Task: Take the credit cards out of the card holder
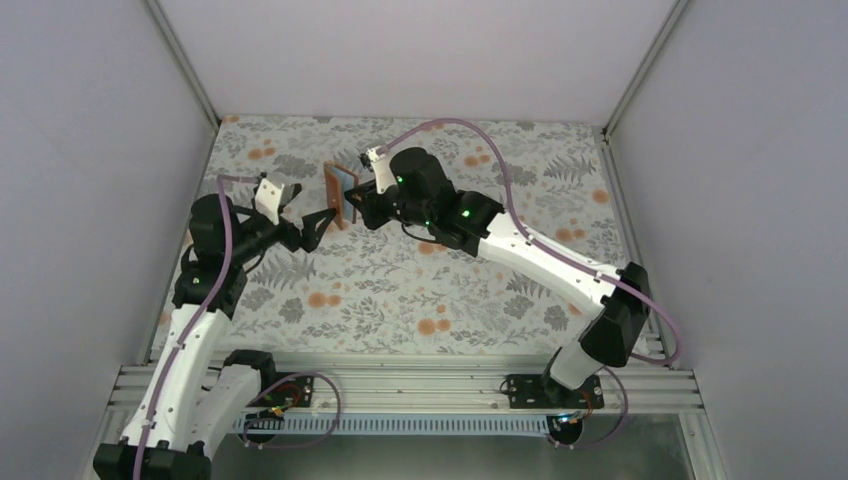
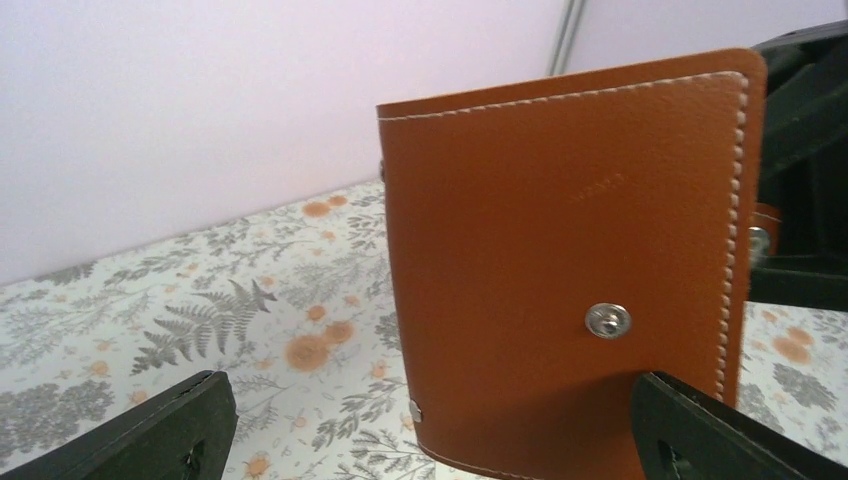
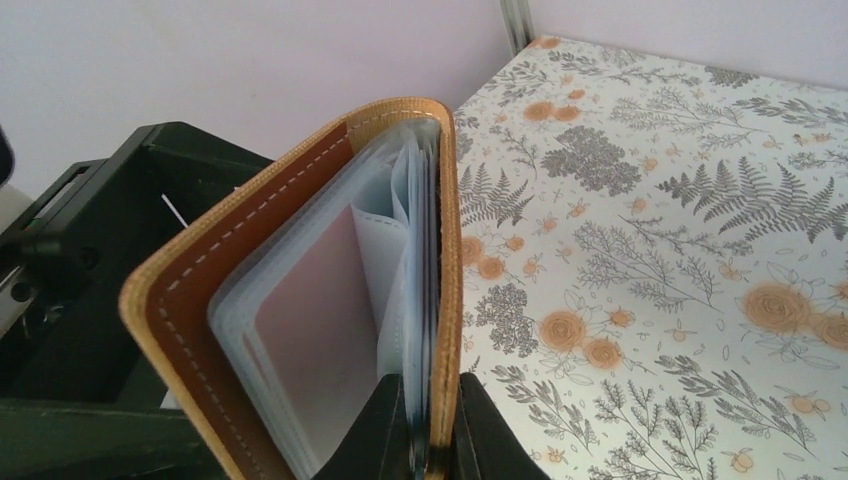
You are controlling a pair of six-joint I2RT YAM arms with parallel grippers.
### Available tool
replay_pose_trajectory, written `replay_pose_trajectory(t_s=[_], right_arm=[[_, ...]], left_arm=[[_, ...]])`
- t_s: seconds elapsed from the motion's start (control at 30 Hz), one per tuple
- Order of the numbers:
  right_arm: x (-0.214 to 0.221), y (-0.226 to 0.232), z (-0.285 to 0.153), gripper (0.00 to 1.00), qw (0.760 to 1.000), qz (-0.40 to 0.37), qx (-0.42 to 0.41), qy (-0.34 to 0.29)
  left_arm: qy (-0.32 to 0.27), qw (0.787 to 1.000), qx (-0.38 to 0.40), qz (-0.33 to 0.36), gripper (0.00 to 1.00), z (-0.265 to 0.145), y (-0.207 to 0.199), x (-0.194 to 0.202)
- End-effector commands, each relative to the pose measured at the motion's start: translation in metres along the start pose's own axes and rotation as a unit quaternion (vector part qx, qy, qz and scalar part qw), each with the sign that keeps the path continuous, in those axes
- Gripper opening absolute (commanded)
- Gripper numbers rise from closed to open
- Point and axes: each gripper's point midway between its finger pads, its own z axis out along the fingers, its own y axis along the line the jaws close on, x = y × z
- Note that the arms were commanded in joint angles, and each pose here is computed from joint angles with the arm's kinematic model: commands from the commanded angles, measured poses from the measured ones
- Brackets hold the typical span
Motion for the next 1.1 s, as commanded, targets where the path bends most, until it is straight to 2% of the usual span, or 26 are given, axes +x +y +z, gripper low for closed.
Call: replay_pose_trajectory(t_s=[0.0, 0.1, 0.2, 0.33, 0.43, 0.53, 0.73, 0.97, 1.07], right_arm=[[-0.024, 0.02, 0.0, 0.04, 0.999, -0.009, -0.03, -0.035], [-0.027, 0.02, 0.001, 0.04, 0.999, -0.015, -0.025, -0.035], [-0.027, 0.014, 0.003, 0.04, 0.999, -0.014, -0.009, -0.037], [-0.031, 0.016, 0.005, 0.04, 0.999, -0.013, -0.011, -0.038], [-0.021, 0.013, 0.023, 0.04, 1.0, -0.011, -0.009, -0.021], [-0.021, 0.014, 0.026, 0.04, 1.0, -0.013, -0.012, -0.019], [-0.02, 0.021, 0.023, 0.04, 0.999, -0.029, -0.029, -0.016], [-0.017, 0.019, 0.013, 0.04, 0.998, -0.044, -0.047, -0.006], [-0.022, 0.022, -0.007, 0.04, 0.996, -0.058, -0.066, -0.02]], left_arm=[[-0.023, 0.999, -0.026, -0.008, 0.96, 0.001, 0.01, -0.015], [-0.021, 0.999, -0.028, -0.008, 0.93, 0.0, 0.01, -0.017], [-0.024, 1.0, 0.006, 0.019, 0.99, -0.003, -0.004, -0.023], [-0.025, 0.998, 0.037, 0.035, 1.0, -0.005, -0.019, -0.028], [-0.024, 0.998, 0.042, 0.03, 1.0, -0.003, -0.02, -0.029], [-0.018, 1.0, 0.012, 0.02, 1.0, 0.002, -0.006, -0.025], [0.017, 0.994, -0.11, 0.015, 1.0, 0.001, 0.039, -0.014], [0.025, 0.99, -0.135, 0.012, 1.0, -0.015, 0.041, -0.015], [0.02, 0.994, -0.103, 0.018, 1.0, -0.019, 0.026, -0.02]])
